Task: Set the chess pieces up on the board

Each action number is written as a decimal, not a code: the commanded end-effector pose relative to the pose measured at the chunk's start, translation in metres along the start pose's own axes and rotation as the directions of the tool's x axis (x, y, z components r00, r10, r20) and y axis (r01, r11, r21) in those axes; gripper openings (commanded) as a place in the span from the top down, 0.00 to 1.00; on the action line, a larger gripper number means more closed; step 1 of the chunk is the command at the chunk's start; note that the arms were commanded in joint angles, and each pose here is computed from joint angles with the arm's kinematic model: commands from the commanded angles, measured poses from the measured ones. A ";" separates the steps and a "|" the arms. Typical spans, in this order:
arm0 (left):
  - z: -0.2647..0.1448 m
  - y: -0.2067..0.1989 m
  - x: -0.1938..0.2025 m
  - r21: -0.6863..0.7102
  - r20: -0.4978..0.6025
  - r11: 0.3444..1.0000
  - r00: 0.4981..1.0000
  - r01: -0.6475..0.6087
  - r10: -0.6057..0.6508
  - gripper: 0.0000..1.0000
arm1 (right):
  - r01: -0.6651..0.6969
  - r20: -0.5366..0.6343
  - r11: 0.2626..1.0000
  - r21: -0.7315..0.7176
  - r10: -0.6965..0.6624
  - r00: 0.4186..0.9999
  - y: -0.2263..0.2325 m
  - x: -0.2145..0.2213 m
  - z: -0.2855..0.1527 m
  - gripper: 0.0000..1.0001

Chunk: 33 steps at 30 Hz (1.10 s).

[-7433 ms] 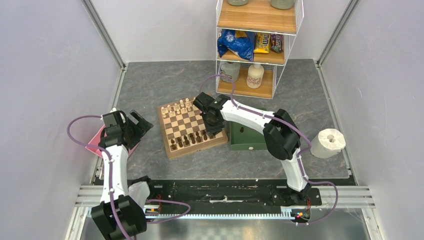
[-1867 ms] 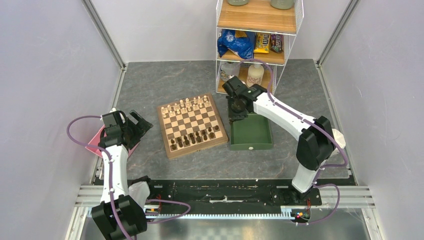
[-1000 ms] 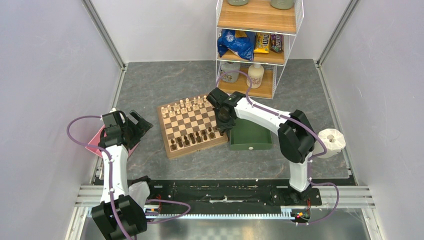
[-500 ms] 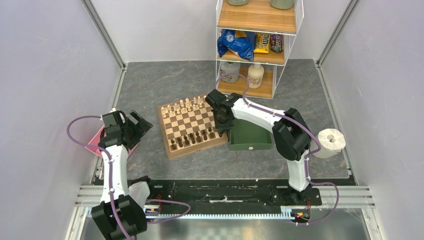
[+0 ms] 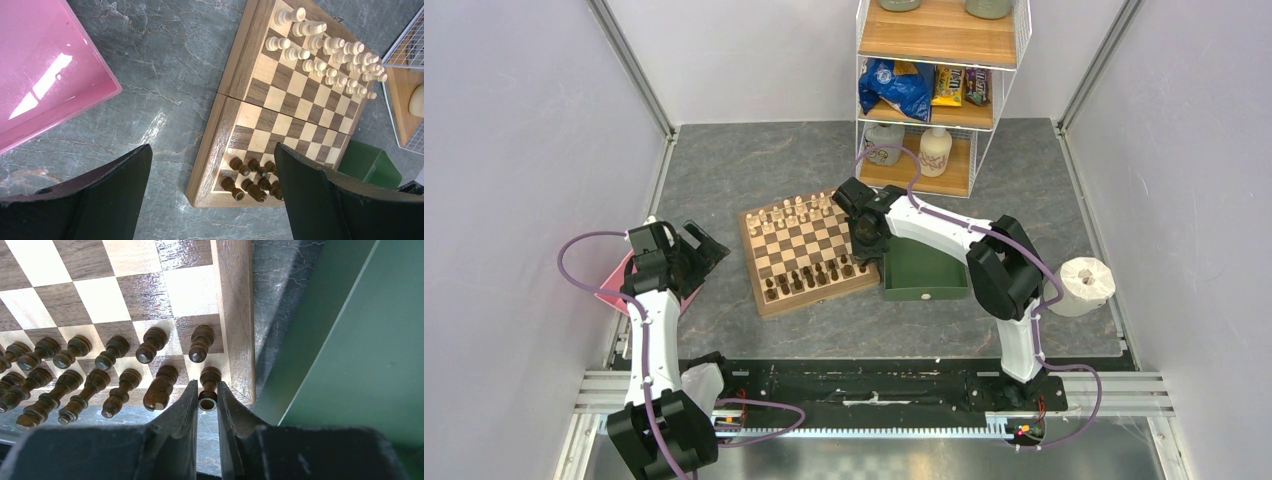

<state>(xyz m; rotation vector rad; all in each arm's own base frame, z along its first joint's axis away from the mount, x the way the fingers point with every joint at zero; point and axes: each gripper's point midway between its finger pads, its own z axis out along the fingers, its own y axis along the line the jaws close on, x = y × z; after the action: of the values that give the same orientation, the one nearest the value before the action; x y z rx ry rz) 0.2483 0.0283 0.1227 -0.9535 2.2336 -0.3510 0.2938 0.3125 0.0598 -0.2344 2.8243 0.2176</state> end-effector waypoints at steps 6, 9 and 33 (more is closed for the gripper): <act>-0.002 -0.006 -0.007 0.032 0.018 0.999 1.000 -0.025 0.025 0.01 | -0.016 0.023 0.999 -0.028 0.017 1.000 0.010 -0.010 0.000 0.71; -0.002 -0.006 -0.007 0.032 0.018 0.999 1.000 -0.024 0.024 0.01 | -0.015 0.031 0.999 -0.042 0.017 0.999 0.012 -0.012 -0.006 0.66; -0.002 -0.006 -0.007 0.034 0.022 0.999 0.999 -0.026 0.025 0.01 | -0.098 0.113 0.992 -0.075 0.106 0.988 -0.016 -0.024 -0.038 0.57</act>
<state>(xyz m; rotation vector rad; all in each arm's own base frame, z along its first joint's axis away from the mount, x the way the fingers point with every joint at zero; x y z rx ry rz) 0.2483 0.0283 0.1227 -0.9535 2.2336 -0.3510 0.3091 0.2932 0.1205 -0.1210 2.6740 0.3133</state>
